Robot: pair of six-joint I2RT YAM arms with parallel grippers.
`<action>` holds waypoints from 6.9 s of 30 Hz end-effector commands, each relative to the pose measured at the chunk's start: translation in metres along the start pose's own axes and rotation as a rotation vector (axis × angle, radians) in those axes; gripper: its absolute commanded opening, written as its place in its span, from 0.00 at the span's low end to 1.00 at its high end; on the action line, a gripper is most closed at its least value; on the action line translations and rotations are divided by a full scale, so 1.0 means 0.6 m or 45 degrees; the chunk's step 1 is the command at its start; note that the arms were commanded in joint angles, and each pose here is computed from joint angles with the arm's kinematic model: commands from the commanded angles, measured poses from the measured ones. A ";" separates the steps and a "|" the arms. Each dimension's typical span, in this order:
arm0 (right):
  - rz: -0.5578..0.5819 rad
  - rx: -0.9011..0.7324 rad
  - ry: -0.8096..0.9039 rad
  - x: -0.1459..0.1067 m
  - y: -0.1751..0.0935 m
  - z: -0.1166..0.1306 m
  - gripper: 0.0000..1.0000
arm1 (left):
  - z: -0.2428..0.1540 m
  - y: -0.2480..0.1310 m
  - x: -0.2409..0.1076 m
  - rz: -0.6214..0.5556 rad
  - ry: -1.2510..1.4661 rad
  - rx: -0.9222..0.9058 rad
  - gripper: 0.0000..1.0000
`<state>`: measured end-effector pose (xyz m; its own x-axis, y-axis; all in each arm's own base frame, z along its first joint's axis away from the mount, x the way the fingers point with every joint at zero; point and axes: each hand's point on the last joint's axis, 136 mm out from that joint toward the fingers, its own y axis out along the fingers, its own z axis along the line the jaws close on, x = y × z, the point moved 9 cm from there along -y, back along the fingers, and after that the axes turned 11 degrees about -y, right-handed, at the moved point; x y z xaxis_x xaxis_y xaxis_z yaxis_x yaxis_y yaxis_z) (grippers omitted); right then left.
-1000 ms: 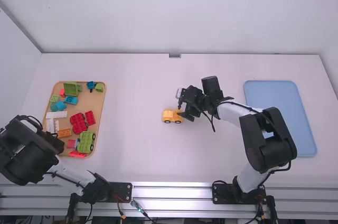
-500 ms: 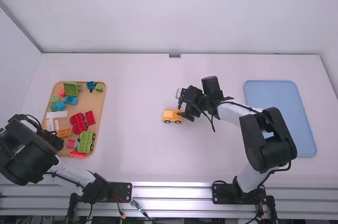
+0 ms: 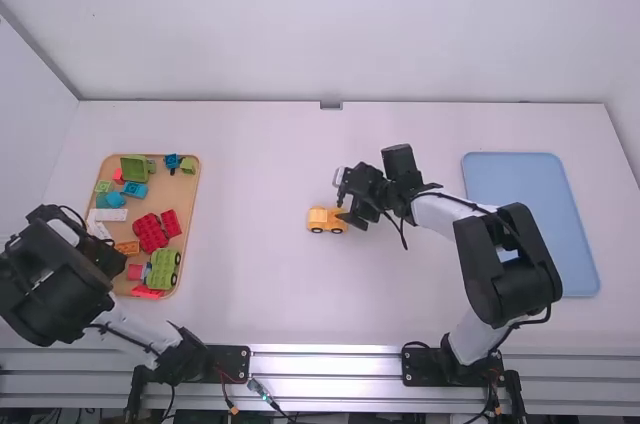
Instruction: Assemble lego blocks to make yellow taxi
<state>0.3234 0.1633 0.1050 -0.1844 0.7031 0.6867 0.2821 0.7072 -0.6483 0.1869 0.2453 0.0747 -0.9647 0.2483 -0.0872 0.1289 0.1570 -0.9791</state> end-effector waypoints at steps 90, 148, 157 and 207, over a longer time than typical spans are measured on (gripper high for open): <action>-1.000 0.568 0.325 0.179 -0.160 -0.128 1.00 | 0.464 -0.336 -0.382 2.344 3.154 -2.047 0.07; -0.858 0.399 0.372 0.218 -0.101 -0.117 0.09 | 0.475 -0.322 -0.384 2.561 3.095 -2.010 1.00; -0.368 -0.144 0.740 0.126 -0.079 -0.162 0.04 | 0.442 -0.262 -0.416 1.556 3.368 -1.784 0.99; 0.981 0.440 0.100 -0.027 0.050 0.007 0.12 | 0.405 -0.213 -0.390 1.101 3.771 -1.745 0.99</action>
<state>0.3268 0.1739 0.0753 0.0202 0.9994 0.0270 0.0009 0.0269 -0.9996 0.3420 -0.0637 0.1757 0.5442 -0.2557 0.7990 0.5769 -0.5774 -0.5777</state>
